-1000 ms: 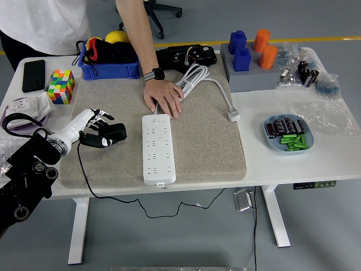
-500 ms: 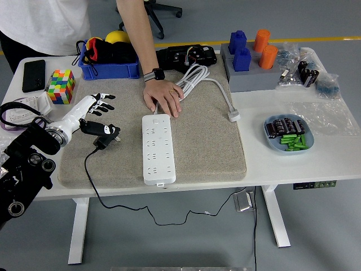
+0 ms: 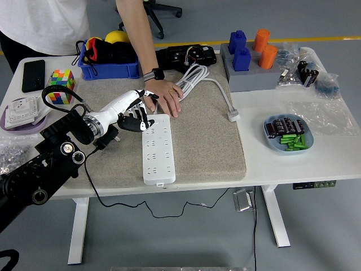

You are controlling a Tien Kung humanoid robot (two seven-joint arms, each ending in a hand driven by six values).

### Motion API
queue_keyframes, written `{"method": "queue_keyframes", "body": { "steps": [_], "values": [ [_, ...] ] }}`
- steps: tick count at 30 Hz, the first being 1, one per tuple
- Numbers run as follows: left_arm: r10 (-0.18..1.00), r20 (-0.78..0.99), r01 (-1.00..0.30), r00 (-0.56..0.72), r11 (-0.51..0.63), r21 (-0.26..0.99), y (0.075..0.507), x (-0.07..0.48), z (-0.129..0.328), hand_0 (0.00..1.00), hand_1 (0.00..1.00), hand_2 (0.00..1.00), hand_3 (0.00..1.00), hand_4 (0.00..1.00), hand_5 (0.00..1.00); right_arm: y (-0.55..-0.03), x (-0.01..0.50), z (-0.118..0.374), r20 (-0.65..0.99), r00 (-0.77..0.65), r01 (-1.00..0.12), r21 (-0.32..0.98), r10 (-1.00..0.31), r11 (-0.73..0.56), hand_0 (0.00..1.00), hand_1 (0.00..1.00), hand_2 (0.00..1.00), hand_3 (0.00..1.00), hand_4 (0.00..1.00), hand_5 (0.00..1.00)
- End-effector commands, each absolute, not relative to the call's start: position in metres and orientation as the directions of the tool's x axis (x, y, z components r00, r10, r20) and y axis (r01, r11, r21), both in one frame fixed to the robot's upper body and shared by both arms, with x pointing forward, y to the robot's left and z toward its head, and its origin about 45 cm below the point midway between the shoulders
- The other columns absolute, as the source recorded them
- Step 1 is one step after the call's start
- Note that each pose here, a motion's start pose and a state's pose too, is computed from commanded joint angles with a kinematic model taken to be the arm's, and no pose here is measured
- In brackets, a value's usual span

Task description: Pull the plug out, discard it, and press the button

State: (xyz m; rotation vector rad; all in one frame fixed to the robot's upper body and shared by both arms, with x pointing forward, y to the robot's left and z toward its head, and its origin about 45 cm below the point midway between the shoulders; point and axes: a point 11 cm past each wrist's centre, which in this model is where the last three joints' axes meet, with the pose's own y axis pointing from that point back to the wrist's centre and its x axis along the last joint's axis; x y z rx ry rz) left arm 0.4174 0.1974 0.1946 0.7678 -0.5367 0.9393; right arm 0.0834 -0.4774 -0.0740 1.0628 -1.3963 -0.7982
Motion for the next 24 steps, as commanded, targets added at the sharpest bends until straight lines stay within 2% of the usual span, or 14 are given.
{"method": "queue_keyframes", "body": {
  "steps": [11, 12, 24],
  "values": [
    [0.366, 0.729, -0.814, 0.578, 0.316, 0.487, 0.184, 0.425, 0.173, 0.057, 0.053, 0.122, 0.788, 0.045, 0.002, -0.477, 0.085, -0.074, 0.37, 0.06, -0.154, 0.921, -0.927, 0.358, 0.756, 0.705, 0.717, 0.728, 0.774, 0.645],
    [0.361, 0.73, -0.813, 0.581, 0.309, 0.494, 0.184, 0.426, 0.172, 0.056, 0.051, 0.121, 0.79, 0.002, 0.002, -0.477, 0.085, -0.074, 0.37, 0.06, -0.153, 0.921, -0.927, 0.358, 0.756, 0.705, 0.717, 0.728, 0.774, 0.645],
    [0.318, 0.742, -0.807, 0.59, 0.246, 0.537, 0.187, 0.436, 0.165, 0.052, 0.045, 0.122, 0.787, 0.002, 0.002, -0.477, 0.085, -0.074, 0.37, 0.061, -0.153, 0.921, -0.927, 0.358, 0.756, 0.705, 0.717, 0.728, 0.774, 0.646]
  ]
}}
